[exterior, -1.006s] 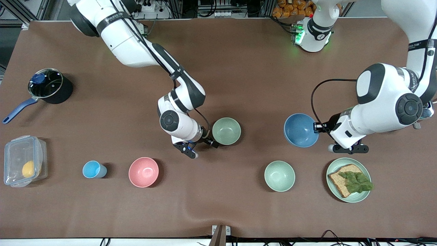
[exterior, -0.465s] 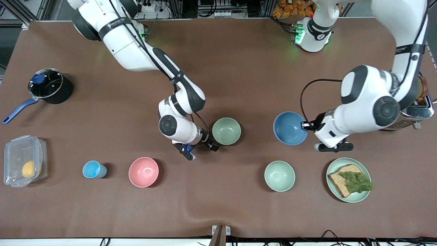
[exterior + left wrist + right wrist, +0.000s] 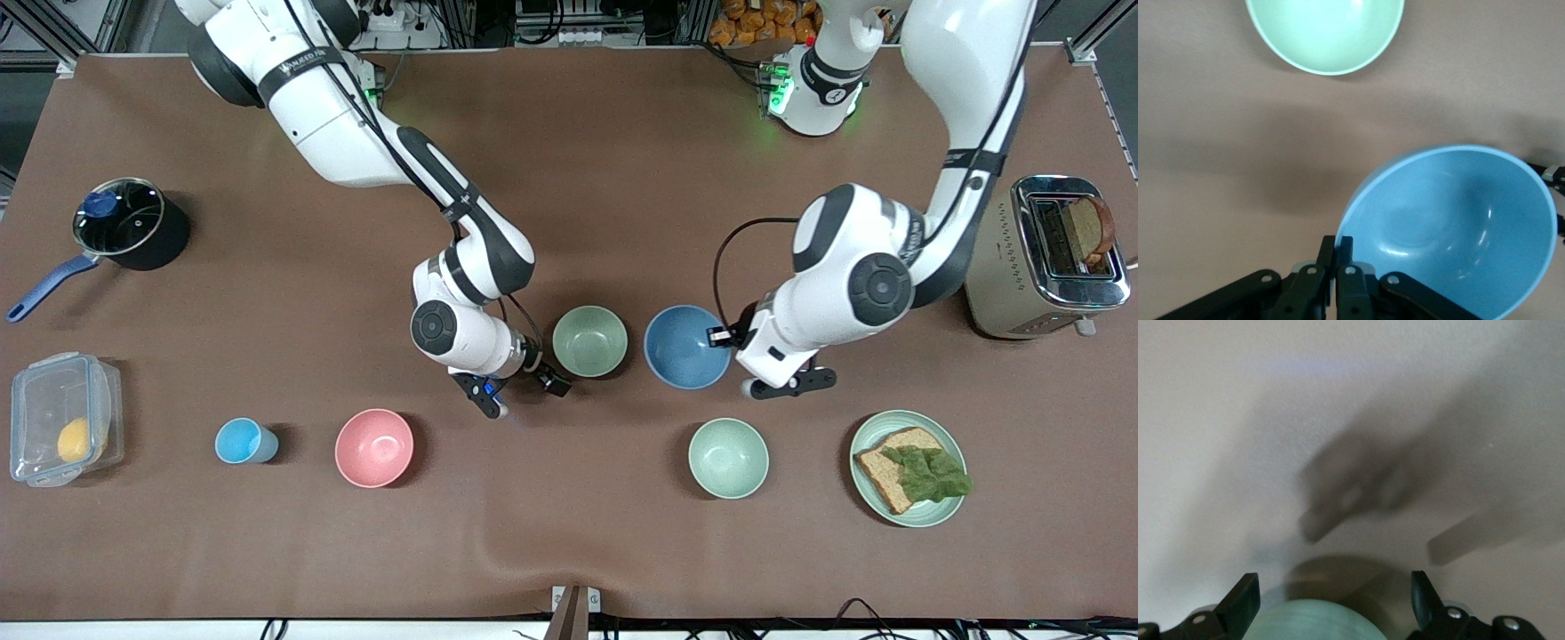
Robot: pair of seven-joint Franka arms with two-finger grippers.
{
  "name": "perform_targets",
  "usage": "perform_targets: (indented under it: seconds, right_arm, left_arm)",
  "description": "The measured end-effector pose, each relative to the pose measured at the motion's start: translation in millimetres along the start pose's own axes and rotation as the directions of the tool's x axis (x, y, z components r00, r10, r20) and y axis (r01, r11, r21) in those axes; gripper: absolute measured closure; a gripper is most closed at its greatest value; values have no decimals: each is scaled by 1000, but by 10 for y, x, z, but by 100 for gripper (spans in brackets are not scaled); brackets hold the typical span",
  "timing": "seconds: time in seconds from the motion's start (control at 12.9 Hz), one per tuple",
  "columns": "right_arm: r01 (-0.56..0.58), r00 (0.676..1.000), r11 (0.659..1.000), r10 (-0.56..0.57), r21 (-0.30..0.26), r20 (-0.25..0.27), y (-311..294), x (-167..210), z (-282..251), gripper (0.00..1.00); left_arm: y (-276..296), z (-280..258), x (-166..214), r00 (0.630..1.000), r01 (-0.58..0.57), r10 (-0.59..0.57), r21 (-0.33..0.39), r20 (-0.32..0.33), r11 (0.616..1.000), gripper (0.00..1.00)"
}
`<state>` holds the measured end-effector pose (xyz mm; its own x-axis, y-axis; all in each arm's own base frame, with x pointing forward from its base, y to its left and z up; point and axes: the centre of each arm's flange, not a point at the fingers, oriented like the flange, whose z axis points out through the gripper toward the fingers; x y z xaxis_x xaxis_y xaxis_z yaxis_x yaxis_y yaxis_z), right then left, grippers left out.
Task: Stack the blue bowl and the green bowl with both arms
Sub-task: 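Move the blue bowl over the green bowl with the left gripper, then lower the blue bowl into the green bowl and open the left gripper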
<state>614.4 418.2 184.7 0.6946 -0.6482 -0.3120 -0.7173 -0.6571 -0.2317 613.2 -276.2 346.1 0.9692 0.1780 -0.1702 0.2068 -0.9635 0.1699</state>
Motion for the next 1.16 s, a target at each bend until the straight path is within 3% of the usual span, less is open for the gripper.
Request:
perform_targets:
  seconds: [0.54,1.16]
  right_arm:
    - [-36,999,999,36,13,21,16,31,29,0]
    - [-38,999,999,37,12,21,20,38,36,0]
  left_arm:
    - [630,656,-278,993,118,-119,-44,-16,992,96]
    - [883,933,-482,991,131,-131,-44,-5,990,96]
